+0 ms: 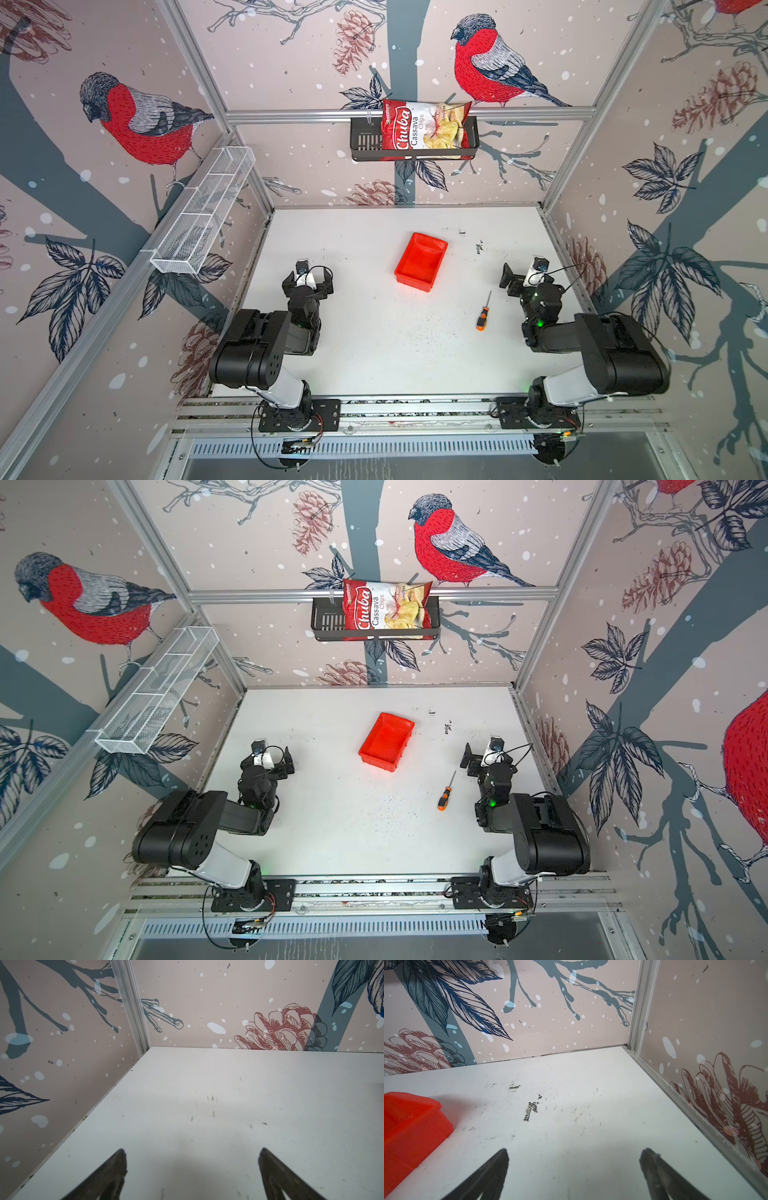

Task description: Put the screwdriver in the bin

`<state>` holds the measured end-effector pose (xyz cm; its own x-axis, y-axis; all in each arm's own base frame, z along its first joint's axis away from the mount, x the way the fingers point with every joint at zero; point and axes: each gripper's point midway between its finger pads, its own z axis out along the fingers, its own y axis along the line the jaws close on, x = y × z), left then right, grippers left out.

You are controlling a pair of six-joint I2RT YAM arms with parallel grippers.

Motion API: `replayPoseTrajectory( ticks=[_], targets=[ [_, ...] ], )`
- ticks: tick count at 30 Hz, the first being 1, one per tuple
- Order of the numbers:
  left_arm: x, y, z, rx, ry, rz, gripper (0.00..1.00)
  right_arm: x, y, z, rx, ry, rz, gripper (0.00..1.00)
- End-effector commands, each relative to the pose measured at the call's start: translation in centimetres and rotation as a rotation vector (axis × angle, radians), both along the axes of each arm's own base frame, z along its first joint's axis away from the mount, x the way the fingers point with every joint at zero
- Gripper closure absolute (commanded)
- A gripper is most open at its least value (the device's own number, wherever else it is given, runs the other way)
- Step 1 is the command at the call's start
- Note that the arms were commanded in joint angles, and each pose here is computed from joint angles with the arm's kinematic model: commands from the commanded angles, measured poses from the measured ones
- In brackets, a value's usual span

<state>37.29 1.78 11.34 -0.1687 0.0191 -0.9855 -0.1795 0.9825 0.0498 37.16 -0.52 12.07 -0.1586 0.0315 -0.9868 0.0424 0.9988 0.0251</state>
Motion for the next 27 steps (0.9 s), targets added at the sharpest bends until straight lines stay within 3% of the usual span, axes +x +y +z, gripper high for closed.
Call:
replayPoseTrajectory(
  ticks=[1, 15, 23, 27],
  targets=[
    [0.3, -0.1, 1.6, -0.012, -0.068, -0.005, 0.03, 0.2, 0.0, 0.4, 0.016, -0.016, -0.001, 0.00],
    [0.3, -0.2, 2.1, -0.005, -0.068, -0.012, 0.03, 0.2, -0.2, 0.7, 0.009, -0.021, -0.028, 0.00],
    [-0.1, -2.0, 5.0, 0.065, -0.064, -0.030, 0.03, -0.2, 0.2, 2.4, -0.025, -0.012, -0.063, 0.00],
    [0.2, -3.9, 6.2, 0.085, -0.029, -0.075, 0.03, -0.6, 0.1, 3.1, 0.033, 0.010, -0.127, 0.01]
  ],
)
